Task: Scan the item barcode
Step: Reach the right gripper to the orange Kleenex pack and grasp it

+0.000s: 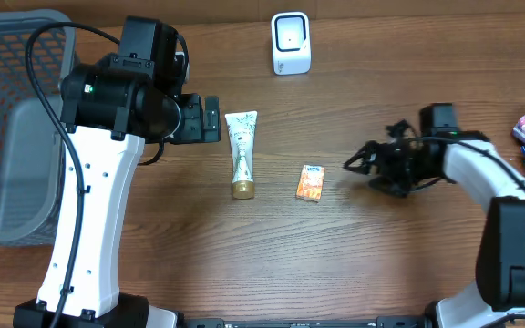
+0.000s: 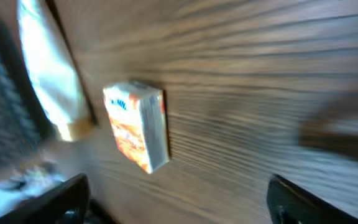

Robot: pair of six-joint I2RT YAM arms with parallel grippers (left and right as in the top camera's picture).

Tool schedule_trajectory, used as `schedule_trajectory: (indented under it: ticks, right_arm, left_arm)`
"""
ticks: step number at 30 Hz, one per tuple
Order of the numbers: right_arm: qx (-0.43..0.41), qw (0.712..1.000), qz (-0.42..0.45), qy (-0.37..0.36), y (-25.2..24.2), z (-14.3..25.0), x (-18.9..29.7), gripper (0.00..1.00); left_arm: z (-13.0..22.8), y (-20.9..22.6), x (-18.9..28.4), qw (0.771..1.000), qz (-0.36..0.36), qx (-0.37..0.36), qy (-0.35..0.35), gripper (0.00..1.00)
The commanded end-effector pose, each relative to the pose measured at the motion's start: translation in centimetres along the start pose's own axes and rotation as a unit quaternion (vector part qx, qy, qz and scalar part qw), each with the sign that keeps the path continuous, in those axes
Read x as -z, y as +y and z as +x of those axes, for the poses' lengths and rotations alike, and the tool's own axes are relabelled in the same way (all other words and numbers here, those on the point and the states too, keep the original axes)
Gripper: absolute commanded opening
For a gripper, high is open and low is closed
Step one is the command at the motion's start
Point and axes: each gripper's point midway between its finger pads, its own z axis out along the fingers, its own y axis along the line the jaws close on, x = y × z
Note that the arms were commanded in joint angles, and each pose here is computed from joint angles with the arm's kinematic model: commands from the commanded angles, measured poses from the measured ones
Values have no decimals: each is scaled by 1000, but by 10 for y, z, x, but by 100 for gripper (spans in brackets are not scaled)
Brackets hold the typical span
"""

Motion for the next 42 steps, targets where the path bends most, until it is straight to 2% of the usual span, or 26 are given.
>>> schedule_trajectory:
  ticks: [1, 5, 9, 13, 20, 26, 32, 35, 38, 41, 42]
  right_arm:
    - [102, 992, 72, 8, 16, 12, -22, 93]
    - [121, 981, 153, -4, 22, 22, -49, 93]
    - [140, 979, 147, -13, 35, 22, -57, 90]
    - [162, 977, 137, -35, 43, 11, -61, 75]
    - [166, 969, 180, -26, 21, 10, -94, 73]
    - [147, 970, 191, -19, 15, 13, -92, 29]
    - [120, 974, 192, -1, 26, 7, -73, 5]
    - [129, 983, 126, 28, 60, 3, -56, 4]
    - [152, 987, -17, 58, 109, 1, -35, 4]
    - [162, 969, -177, 59, 148, -9, -5, 4]
    - [168, 963, -204, 59, 154, -10, 1, 3]
  left_arm:
    - [-1, 3, 0, 1000, -7, 9, -2, 100]
    - [-1, 3, 0, 1000, -7, 9, -2, 100]
    - [-1, 3, 0, 1000, -7, 9, -2, 100]
    - [-1, 3, 0, 1000, -7, 9, -2, 100]
    - [-1, 3, 0, 1000, -7, 9, -2, 100]
    - [-1, 3, 0, 1000, -7, 9, -2, 100]
    - [-1, 3, 0, 1000, -7, 9, -2, 100]
    - [-1, 3, 0, 1000, -7, 9, -2, 100]
    - [-1, 3, 0, 1000, -7, 9, -2, 100]
    - [-1, 3, 0, 1000, -7, 9, -2, 100]
    - [-1, 3, 0, 1000, -7, 9, -2, 100]
